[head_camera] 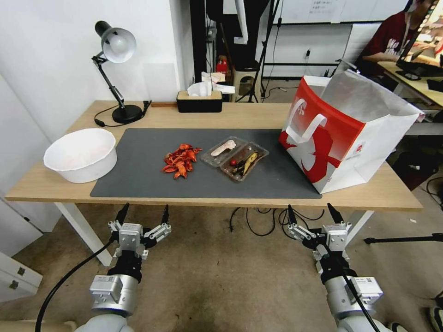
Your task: Close the disposable takeout box, then place it into the delivery bag.
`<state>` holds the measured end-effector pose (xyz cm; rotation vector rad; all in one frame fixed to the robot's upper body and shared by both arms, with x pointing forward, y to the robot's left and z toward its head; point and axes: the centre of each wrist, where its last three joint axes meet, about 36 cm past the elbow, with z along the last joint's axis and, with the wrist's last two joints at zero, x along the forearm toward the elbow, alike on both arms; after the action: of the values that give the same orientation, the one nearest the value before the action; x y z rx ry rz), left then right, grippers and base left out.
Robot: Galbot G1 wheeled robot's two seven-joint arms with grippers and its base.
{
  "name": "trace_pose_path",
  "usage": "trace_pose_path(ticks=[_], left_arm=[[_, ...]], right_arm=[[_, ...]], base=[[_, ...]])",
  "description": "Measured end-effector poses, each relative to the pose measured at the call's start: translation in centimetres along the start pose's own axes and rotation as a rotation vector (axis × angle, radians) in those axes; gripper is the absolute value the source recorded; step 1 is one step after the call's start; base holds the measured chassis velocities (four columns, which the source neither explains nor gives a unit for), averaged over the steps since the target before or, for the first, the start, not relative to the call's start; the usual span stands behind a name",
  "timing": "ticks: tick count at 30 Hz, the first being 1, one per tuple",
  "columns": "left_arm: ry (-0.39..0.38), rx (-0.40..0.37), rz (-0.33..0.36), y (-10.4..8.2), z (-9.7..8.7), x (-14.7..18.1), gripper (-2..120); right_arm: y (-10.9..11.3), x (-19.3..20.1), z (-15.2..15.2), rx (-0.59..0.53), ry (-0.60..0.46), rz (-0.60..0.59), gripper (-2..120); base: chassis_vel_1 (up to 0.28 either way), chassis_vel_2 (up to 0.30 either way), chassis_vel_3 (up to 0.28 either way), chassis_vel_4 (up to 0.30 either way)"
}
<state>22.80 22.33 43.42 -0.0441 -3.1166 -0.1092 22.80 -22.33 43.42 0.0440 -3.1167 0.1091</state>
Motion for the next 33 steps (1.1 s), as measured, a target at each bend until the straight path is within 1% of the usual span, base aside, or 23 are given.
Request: trace_pose_path(ticks=[17,18,20,21,23,25,27,29,31,32,33], left_arm=[[-0.002,0.008,0.002,0.1,-0.1,-0.2,100],[-0.007,0.020,0.004,0.5,-0.3,-0.6,100],[-0.018,0.051,0.008,1.3,-0.9,-1.6,100],[-0.018,0.051,0.008,1.3,-0.9,-1.6,100],[-0.031,0.091,0.017,2.4,-1.8,-2.9,100],[-0.032,0.099,0.019,2.6,-2.0,-3.2,100],[-0.042,0.133,0.033,3.6,-3.0,-4.4,100],[-0.044,0.141,0.035,3.9,-3.3,-4.6,100],[-0.054,0.172,0.053,4.9,-4.5,-5.8,100],[-0.054,0.172,0.053,4.9,-4.5,-5.8,100],[-0.055,0.179,0.056,5.0,-4.7,-6.0,100]], right_arm=[[-0.1,0.0,0.0,-0.003,0.001,-0.003,100],[-0.3,0.0,-0.2,-0.009,0.002,-0.010,100],[-1.4,-0.1,-1.1,-0.030,0.000,-0.044,100],[-1.4,-0.1,-1.1,-0.030,0.000,-0.044,100],[-3.0,-0.2,-2.6,-0.065,-0.005,-0.107,100],[-3.4,-0.2,-2.9,-0.073,-0.007,-0.122,100],[-4.6,-0.2,-4.3,-0.098,-0.020,-0.181,100],[-4.7,-0.2,-4.4,-0.098,-0.022,-0.179,100],[-5.6,-0.2,-5.0,-0.111,-0.032,-0.192,100],[-5.6,-0.2,-5.0,-0.111,-0.032,-0.192,100],[-6.2,-0.1,-5.5,-0.118,-0.040,-0.201,100]], base=[[0.000,0.000,0.000,0.000],[0.000,0.000,0.000,0.000],[0.000,0.000,0.000,0.000],[0.000,0.000,0.000,0.000],[0.000,0.000,0.000,0.000],[0.000,0.000,0.000,0.000],[0.000,0.000,0.000,0.000],[0.000,0.000,0.000,0.000],[0.000,0.000,0.000,0.000],[0.000,0.000,0.000,0.000],[0.000,0.000,0.000,0.000]])
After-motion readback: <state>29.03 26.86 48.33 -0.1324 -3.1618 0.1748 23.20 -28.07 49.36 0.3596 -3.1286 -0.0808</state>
